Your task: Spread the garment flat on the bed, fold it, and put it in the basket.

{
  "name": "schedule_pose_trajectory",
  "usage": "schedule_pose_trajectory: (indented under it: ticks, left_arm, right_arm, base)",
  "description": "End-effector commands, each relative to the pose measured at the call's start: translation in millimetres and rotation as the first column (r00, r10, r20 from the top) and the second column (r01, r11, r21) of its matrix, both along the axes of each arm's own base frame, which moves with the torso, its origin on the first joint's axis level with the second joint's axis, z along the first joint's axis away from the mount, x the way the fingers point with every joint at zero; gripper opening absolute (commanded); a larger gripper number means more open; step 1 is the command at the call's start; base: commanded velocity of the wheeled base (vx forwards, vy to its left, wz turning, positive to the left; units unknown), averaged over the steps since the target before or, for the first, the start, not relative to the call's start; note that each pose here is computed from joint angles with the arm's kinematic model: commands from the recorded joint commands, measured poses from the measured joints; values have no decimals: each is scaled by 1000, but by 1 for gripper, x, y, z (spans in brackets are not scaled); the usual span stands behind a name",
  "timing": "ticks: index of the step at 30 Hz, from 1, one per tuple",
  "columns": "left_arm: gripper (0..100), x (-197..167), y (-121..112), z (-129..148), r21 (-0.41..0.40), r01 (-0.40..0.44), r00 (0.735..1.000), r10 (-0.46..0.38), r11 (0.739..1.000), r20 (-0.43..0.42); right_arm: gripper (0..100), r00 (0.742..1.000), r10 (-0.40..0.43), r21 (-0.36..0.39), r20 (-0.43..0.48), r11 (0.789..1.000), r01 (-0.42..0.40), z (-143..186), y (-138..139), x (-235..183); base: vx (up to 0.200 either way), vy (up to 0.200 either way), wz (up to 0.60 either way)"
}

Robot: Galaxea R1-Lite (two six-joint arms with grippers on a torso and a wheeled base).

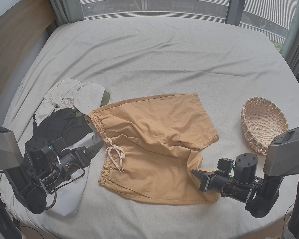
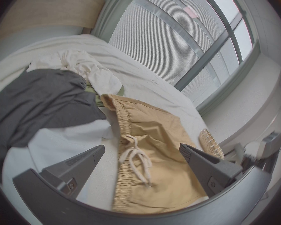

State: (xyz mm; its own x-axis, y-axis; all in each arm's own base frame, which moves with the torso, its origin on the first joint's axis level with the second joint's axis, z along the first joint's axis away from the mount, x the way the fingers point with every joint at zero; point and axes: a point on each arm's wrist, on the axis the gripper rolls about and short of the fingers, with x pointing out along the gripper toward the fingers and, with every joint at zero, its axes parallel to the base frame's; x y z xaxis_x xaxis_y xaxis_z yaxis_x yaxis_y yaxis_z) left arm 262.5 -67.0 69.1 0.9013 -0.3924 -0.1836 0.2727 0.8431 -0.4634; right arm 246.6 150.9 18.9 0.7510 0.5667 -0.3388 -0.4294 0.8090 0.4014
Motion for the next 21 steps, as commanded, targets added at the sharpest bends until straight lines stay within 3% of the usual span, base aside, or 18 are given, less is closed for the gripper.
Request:
schedule_pose_trajectory:
  ticks: [1,6,14,15,21]
  left_arm:
    - [100,-7,24,-10,148,-45,999,46,988,-6]
    - [100,-14,34,-12,161,-50,998,55,986,-28]
    - [100,-24,34,-14,149,16,998,-8,989,-59]
    - [100,-24,34,-14,147,16,998,-7,989,-61]
    - [100,-25,34,-14,147,18,998,-9,989,-59]
  right_arm:
    - [0,1000,0,-1,0,1000,0,0,0,0]
    - [0,1000,-14,-4,1,1000,14,-1,0,0]
    - [0,1000,10,15,30,1000,-11,10,3,-4]
    - [100,999,24,16,32,1000,-25,11,6,-6]
    - [100,991,124,37,49,991,-126,13,28,-13]
  base:
    - [0,0,0]
    - [0,0,0]
    - [0,0,0]
    - [0,0,0]
    - [0,0,0]
